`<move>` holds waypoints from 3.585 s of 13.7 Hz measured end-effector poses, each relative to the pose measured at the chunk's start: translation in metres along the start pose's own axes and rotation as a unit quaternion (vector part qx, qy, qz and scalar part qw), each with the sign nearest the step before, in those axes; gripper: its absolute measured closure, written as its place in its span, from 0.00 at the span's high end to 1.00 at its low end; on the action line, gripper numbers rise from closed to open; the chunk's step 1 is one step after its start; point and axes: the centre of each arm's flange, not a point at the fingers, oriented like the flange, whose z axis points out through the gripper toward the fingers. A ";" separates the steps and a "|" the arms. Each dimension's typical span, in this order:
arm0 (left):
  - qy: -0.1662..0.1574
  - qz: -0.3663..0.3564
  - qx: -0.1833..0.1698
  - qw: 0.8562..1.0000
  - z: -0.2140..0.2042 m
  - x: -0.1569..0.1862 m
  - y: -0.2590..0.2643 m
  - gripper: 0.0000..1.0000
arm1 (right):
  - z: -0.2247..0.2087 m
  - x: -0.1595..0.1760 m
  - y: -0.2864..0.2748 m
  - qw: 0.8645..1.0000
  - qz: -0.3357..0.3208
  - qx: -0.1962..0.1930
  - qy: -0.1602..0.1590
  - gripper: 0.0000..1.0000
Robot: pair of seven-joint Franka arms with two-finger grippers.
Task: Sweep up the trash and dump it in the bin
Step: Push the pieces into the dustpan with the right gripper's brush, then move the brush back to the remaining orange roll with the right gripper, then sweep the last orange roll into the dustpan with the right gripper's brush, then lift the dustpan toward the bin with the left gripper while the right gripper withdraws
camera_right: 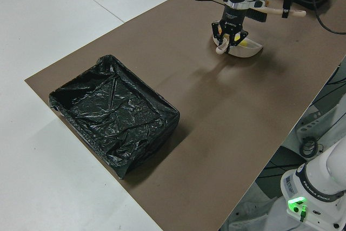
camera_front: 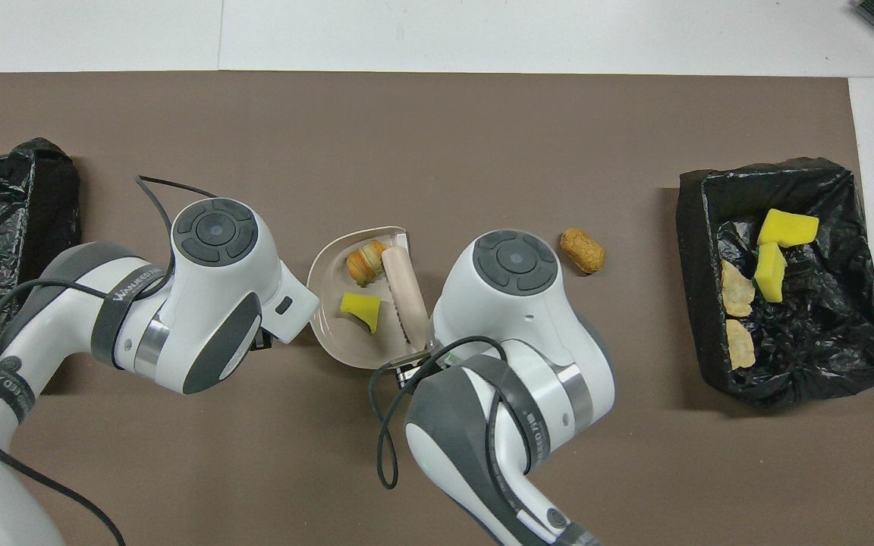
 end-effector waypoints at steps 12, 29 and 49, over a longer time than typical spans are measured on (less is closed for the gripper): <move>0.004 -0.008 0.002 1.000 0.002 -0.007 -0.005 0.31 | 0.018 0.012 0.209 0.987 0.093 -0.125 -0.030 0.27; 0.004 -0.042 -0.005 0.999 0.013 -0.010 0.008 0.31 | 0.100 -0.010 -0.029 0.999 0.043 0.027 -0.018 0.27; 0.141 -0.033 -0.020 0.989 0.002 -0.089 -0.035 0.31 | -0.048 -0.026 -0.021 0.993 0.076 0.078 -0.047 0.27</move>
